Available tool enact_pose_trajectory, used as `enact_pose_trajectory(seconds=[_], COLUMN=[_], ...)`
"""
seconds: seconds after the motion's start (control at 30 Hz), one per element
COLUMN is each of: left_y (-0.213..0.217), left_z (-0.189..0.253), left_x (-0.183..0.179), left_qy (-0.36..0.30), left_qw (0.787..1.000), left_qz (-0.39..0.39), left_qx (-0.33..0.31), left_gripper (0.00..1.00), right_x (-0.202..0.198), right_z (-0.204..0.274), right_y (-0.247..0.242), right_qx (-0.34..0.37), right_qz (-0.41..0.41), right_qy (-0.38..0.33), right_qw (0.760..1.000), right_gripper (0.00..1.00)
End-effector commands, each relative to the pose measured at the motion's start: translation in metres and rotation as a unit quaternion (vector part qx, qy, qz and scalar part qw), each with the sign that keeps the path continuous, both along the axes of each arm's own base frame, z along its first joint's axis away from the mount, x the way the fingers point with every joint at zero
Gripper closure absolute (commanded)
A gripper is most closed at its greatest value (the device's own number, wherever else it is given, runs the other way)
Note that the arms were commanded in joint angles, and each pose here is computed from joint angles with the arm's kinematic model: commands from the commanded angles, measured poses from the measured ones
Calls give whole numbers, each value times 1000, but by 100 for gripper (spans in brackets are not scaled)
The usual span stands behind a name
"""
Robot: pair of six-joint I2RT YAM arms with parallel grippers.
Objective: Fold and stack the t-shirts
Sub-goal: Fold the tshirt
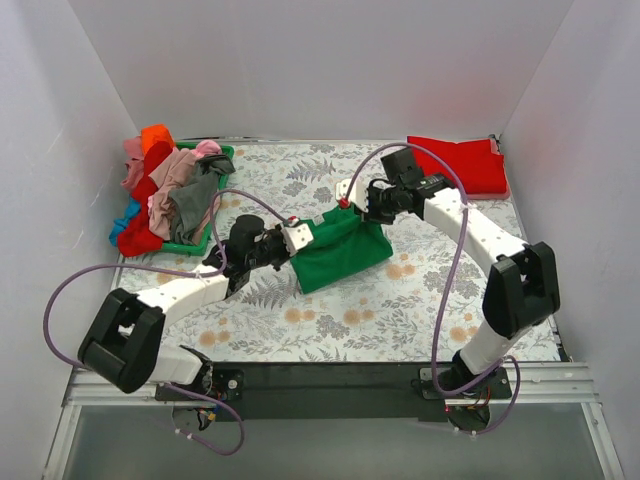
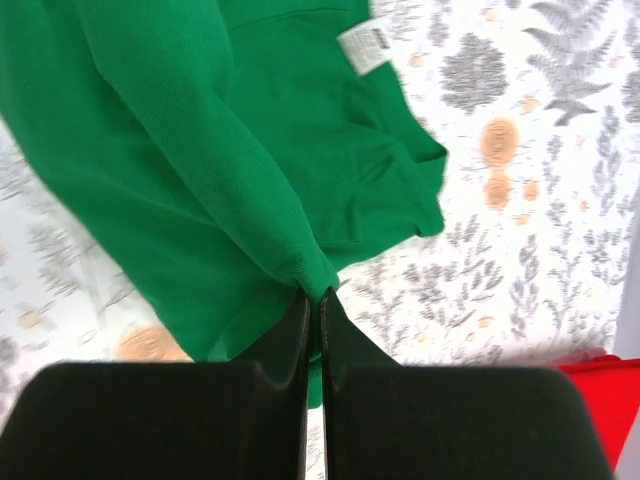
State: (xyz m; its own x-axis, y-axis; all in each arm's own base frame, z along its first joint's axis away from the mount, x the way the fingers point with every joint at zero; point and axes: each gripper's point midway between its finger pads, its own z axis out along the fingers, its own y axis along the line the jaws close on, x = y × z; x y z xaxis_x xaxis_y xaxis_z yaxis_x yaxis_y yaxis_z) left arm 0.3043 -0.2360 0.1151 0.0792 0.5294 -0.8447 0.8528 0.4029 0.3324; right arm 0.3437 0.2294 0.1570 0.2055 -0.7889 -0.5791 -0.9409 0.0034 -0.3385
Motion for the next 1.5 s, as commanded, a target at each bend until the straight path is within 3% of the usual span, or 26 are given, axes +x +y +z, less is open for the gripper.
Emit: enact_pose_trajectory(seconds=[0.0,0.33,1.2,1.23,1.27,1.3,1.33,1.37,1.4,1.47], left_y=[0,31,60,62,73,78,88,99,120,129], left_z=[27,13,-30,-34,-26,-20,-14,-9,15,43], left_x=[34,90,113,116,131,140,150,159,175,182], left_qy=[-53,-58,4,11,1,10,10,6,-19,-28], left_qw=[998,993,982,979,967,954,937,918,882,852], left_qz=[10,99,187,202,254,295,345,392,465,509], left_qx=[-28,-32,-11,-14,-18,-42,-54,-66,-77,-122], left_gripper=[100,100,100,96,88,77,47,38,30,18], right_x=[41,93,151,155,163,176,185,193,209,221], right_z=[25,17,-35,-35,-39,-30,-27,-24,-16,3], right_y=[16,48,84,85,83,87,85,85,70,64], right_qx=[41,91,101,103,93,120,130,138,137,172], right_qz=[-22,-43,-103,-113,-144,-189,-230,-265,-328,-389], right_qy=[-38,-37,4,0,-10,-23,-32,-42,-75,-79], right_qw=[998,994,989,988,985,974,964,954,932,902], right_gripper=[99,99,99,96,77,66,59,53,44,36])
